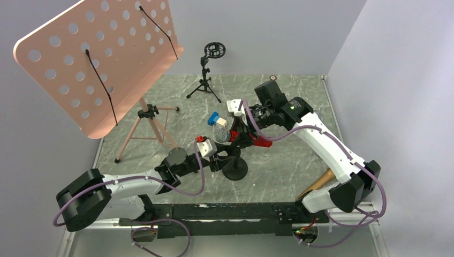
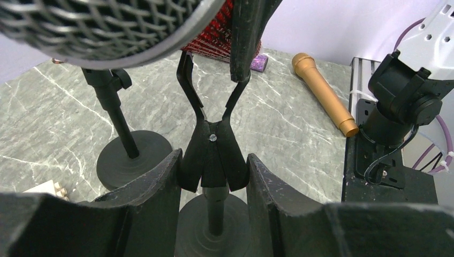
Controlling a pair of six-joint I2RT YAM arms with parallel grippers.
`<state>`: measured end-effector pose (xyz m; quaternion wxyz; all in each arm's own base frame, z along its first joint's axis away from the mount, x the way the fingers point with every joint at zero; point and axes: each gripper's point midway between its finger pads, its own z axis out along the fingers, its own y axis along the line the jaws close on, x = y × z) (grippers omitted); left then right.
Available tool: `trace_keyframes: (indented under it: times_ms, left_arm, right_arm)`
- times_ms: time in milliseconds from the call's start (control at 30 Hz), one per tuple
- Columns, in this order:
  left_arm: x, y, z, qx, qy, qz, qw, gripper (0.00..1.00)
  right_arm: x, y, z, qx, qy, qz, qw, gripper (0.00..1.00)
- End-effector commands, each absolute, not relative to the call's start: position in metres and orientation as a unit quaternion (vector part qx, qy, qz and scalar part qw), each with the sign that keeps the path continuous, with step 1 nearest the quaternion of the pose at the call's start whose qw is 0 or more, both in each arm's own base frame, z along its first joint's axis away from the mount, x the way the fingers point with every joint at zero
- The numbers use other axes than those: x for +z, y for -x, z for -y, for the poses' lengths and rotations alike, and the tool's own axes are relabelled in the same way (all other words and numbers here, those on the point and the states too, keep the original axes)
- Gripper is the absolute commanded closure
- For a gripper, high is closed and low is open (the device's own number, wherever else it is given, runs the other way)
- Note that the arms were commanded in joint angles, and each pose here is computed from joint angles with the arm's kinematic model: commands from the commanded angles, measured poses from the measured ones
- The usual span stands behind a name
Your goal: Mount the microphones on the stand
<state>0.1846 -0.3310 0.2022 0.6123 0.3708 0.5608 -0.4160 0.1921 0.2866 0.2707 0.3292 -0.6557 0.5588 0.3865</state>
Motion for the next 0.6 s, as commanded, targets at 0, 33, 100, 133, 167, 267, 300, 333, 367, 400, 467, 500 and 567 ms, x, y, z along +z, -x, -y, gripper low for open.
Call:
trace_keyframes:
  times_ms: [0,33,100,133,167,267,300,333,367,400,467,500,567]
  left_arm:
    - [0.2266,-0.1716,0.3351,-0.458,-0.372,-0.515,0.622,0.91]
    - [0.2267,-0.1709,0.3346,-0.460,-0.372,-0.514,0.621,0.91]
    - [0.2277,-0.1707,0.3342,-0.465,-0.370,-0.512,0.620,0.91]
    - [0.2269,-0.1708,0.3342,-0.466,-0.371,-0.514,0.618,0.90]
    - [0.2270,-0.1709,0.3343,-0.466,-0.370,-0.514,0.618,0.89]
    - [0.2263,-0.1715,0.3337,-0.466,-0.367,-0.517,0.617,0.80]
    - [0.2255,-0.1717,0.3335,-0.465,-0.367,-0.519,0.616,0.76]
    - [0.2256,-0.1723,0.3335,-0.464,-0.367,-0.520,0.617,0.74]
    - [0.2264,-0.1727,0.3339,-0.463,-0.368,-0.520,0.617,0.73]
    - [0.2263,-0.1731,0.3343,-0.461,-0.369,-0.521,0.616,0.70]
    - [0.2277,-0.1737,0.3351,-0.460,-0.371,-0.521,0.616,0.68]
    - [0.2281,-0.1739,0.3354,-0.460,-0.371,-0.521,0.616,0.68]
    - [0.2278,-0.1733,0.3361,-0.459,-0.376,-0.520,0.614,0.85]
  right_arm:
    - [0.2699,-0.1884,-0.2941,0.399,0.666,-0.534,0.334,0.93]
    - [0.2683,-0.1881,-0.2940,0.400,0.668,-0.533,0.332,0.93]
    - [0.2641,-0.1900,-0.2922,0.394,0.670,-0.535,0.331,0.93]
    - [0.2633,-0.1919,-0.2908,0.389,0.671,-0.536,0.332,0.93]
    - [0.2639,-0.1940,-0.2891,0.387,0.670,-0.537,0.336,0.93]
    - [0.2670,-0.1964,-0.2850,0.389,0.667,-0.535,0.342,0.93]
    - [0.2668,-0.1967,-0.2846,0.390,0.667,-0.536,0.342,0.93]
    - [0.2665,-0.1961,-0.2845,0.391,0.666,-0.536,0.341,0.93]
    - [0.2667,-0.1954,-0.2846,0.393,0.666,-0.535,0.340,0.93]
    - [0.2662,-0.1949,-0.2847,0.395,0.666,-0.535,0.339,0.93]
    - [0.2654,-0.1949,-0.2852,0.396,0.666,-0.535,0.338,0.93]
    - [0.2652,-0.1956,-0.2853,0.396,0.665,-0.535,0.338,0.93]
    - [0.2651,-0.1957,-0.2857,0.397,0.665,-0.536,0.337,0.93]
